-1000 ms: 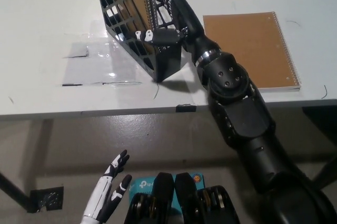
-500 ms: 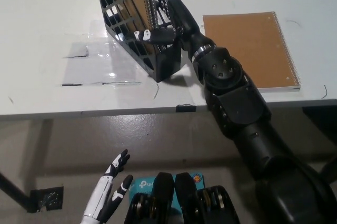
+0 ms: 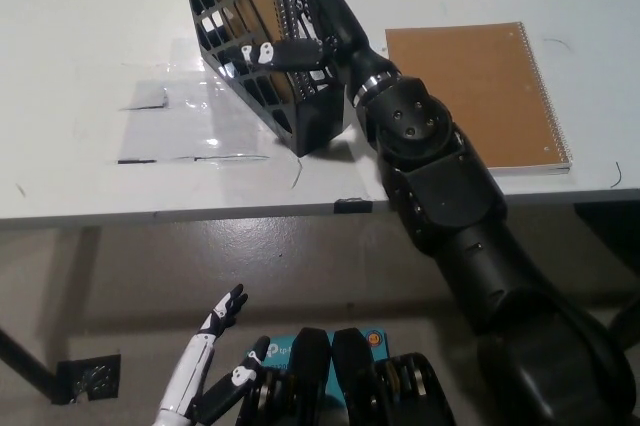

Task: Use the right hand to pick up a book from the book holder on the left side and put it on another book on the right side

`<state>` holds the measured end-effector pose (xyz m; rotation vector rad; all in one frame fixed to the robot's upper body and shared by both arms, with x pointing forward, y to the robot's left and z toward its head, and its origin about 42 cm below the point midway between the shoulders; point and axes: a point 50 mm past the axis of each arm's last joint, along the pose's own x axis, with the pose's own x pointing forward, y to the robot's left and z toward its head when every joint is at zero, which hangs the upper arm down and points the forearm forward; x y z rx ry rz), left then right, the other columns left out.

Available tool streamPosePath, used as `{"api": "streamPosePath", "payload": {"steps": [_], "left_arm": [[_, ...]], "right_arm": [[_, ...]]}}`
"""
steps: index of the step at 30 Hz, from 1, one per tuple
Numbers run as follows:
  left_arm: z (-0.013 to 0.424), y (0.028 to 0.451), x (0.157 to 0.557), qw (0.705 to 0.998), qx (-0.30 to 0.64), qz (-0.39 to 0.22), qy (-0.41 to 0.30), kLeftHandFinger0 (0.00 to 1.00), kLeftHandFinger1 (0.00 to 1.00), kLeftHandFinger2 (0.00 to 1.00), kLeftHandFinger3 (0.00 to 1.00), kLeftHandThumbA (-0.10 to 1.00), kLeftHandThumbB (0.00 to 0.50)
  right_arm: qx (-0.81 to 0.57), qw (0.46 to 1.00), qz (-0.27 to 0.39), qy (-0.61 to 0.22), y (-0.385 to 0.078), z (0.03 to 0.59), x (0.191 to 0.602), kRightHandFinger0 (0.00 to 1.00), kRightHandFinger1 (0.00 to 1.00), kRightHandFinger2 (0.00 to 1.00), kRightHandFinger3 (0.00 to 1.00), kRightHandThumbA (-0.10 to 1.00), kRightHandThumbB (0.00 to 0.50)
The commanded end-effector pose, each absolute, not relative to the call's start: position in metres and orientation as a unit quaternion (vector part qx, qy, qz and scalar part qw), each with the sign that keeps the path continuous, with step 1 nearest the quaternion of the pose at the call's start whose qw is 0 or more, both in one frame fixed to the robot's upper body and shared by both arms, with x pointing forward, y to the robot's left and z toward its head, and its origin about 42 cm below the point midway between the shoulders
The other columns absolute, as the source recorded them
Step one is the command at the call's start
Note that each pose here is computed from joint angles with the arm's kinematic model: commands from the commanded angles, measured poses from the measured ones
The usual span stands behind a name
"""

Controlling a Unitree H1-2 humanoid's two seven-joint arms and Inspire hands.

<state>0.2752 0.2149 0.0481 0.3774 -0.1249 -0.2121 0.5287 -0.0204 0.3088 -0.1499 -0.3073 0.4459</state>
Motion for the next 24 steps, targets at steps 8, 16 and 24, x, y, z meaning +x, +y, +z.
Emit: {"api": "streamPosePath", "payload": {"steps": [8, 16, 24], "left_arm": [[0.055, 0.216, 0.275, 0.972, 0.193, -0.112, -0.073, 0.99, 1.0, 1.0, 1.0, 0.63, 0.19], [0.056, 0.216, 0.275, 0.972, 0.193, -0.112, -0.074, 1.0, 1.0, 1.0, 1.0, 0.65, 0.192], [0.056, 0.216, 0.274, 0.972, 0.193, -0.114, -0.076, 1.0, 1.0, 1.0, 1.0, 0.68, 0.187]], "right_arm": [[-0.061, 0.952, 0.224, -0.2, 0.0, 0.354, 0.533, 1.0, 1.0, 1.0, 1.0, 1.0, 0.255], [-0.059, 0.955, 0.223, -0.189, 0.005, 0.355, 0.536, 1.0, 1.0, 1.0, 1.0, 1.0, 0.306], [-0.046, 0.956, 0.222, -0.185, 0.009, 0.361, 0.539, 0.96, 1.0, 1.0, 1.0, 1.0, 0.305]]}}
